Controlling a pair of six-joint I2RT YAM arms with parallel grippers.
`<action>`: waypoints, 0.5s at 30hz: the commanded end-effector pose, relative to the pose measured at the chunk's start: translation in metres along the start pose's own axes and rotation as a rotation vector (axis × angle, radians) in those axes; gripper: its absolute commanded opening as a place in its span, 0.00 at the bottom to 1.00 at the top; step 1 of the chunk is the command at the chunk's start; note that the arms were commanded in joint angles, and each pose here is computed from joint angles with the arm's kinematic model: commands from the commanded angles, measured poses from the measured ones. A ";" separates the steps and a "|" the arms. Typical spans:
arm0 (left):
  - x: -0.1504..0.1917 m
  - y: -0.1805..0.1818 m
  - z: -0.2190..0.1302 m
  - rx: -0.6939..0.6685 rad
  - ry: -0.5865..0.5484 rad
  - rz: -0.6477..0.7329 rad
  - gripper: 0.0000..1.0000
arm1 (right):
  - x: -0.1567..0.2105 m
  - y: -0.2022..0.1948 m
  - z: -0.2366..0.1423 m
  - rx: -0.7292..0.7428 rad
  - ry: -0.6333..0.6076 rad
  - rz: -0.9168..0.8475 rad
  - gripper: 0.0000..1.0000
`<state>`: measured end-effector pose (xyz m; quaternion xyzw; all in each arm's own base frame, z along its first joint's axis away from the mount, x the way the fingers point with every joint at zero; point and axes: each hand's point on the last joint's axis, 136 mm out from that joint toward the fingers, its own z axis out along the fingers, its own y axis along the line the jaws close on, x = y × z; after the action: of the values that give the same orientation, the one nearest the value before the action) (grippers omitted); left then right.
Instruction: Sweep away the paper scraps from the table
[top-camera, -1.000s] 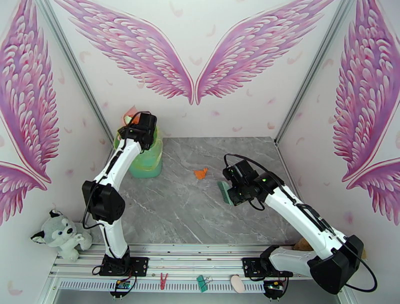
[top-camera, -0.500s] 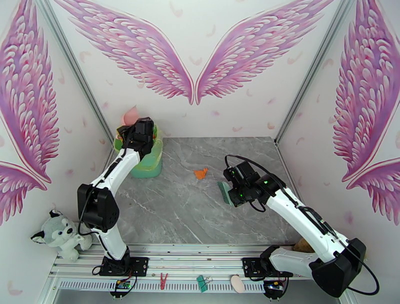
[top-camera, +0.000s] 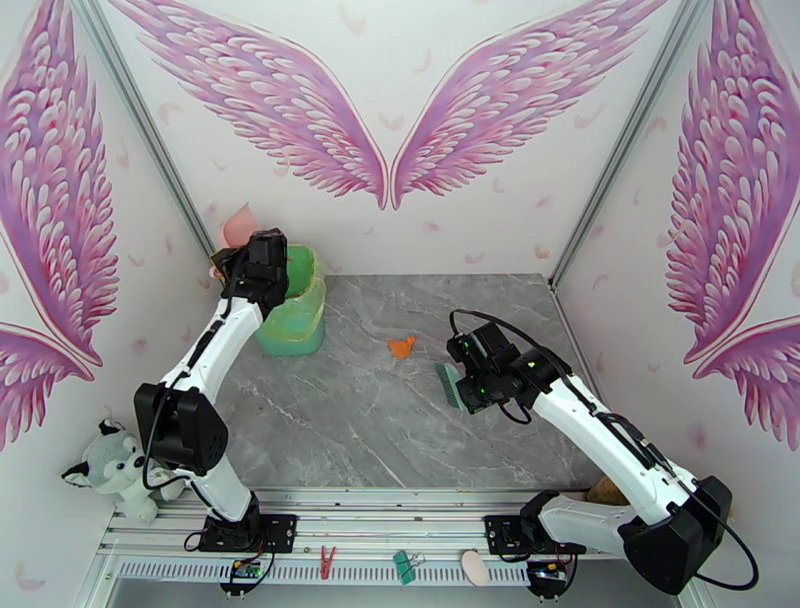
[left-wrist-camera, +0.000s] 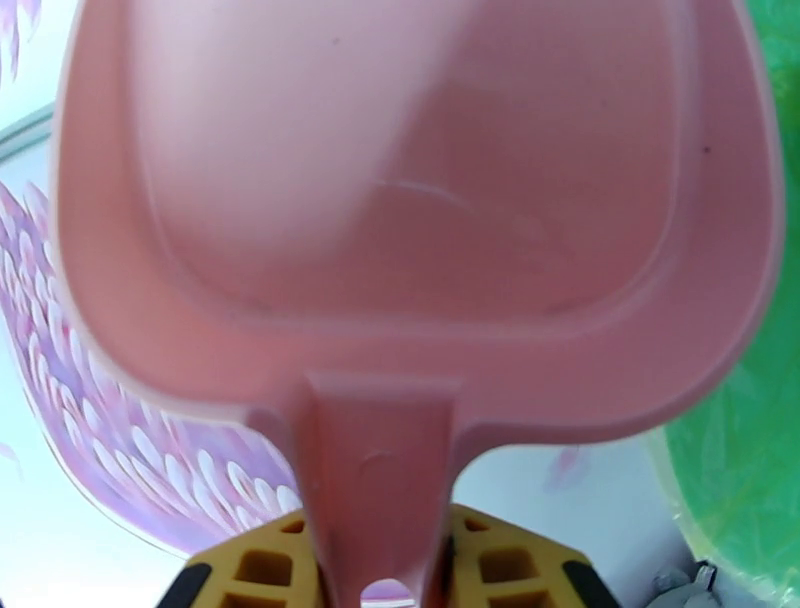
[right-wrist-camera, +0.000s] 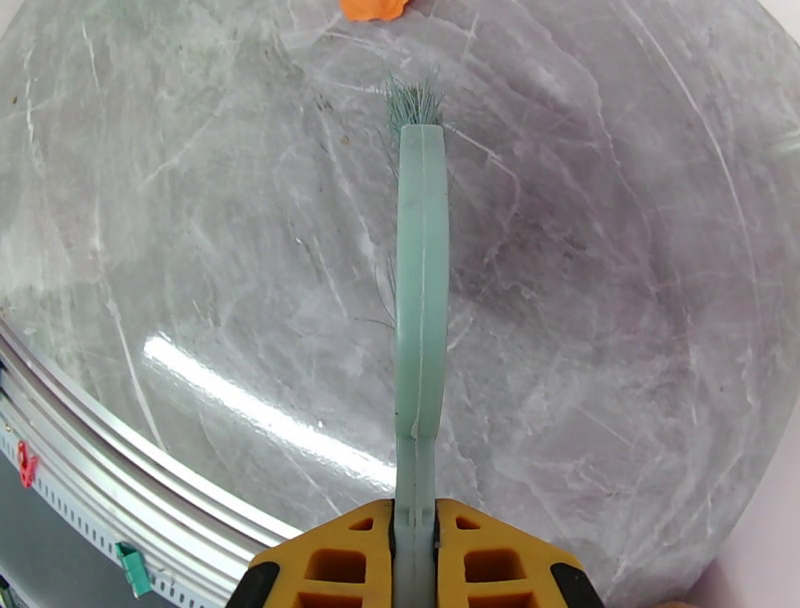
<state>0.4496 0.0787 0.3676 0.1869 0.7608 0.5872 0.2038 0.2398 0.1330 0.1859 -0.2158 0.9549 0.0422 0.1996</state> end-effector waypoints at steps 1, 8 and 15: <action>0.026 0.024 -0.046 0.201 -0.126 -0.263 0.00 | -0.008 0.005 0.002 -0.018 -0.026 0.006 0.00; 0.026 -0.002 -0.157 0.658 -0.471 -0.270 0.00 | -0.018 0.007 -0.001 -0.070 -0.055 0.083 0.00; 0.058 -0.084 -0.224 1.003 -0.479 -0.123 0.00 | -0.036 -0.029 -0.011 0.098 -0.052 0.088 0.00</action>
<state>0.3085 -0.0685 0.3932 0.3098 0.8482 0.1641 0.3971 0.2604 0.1304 0.1958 -0.1759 0.9604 0.0473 0.2108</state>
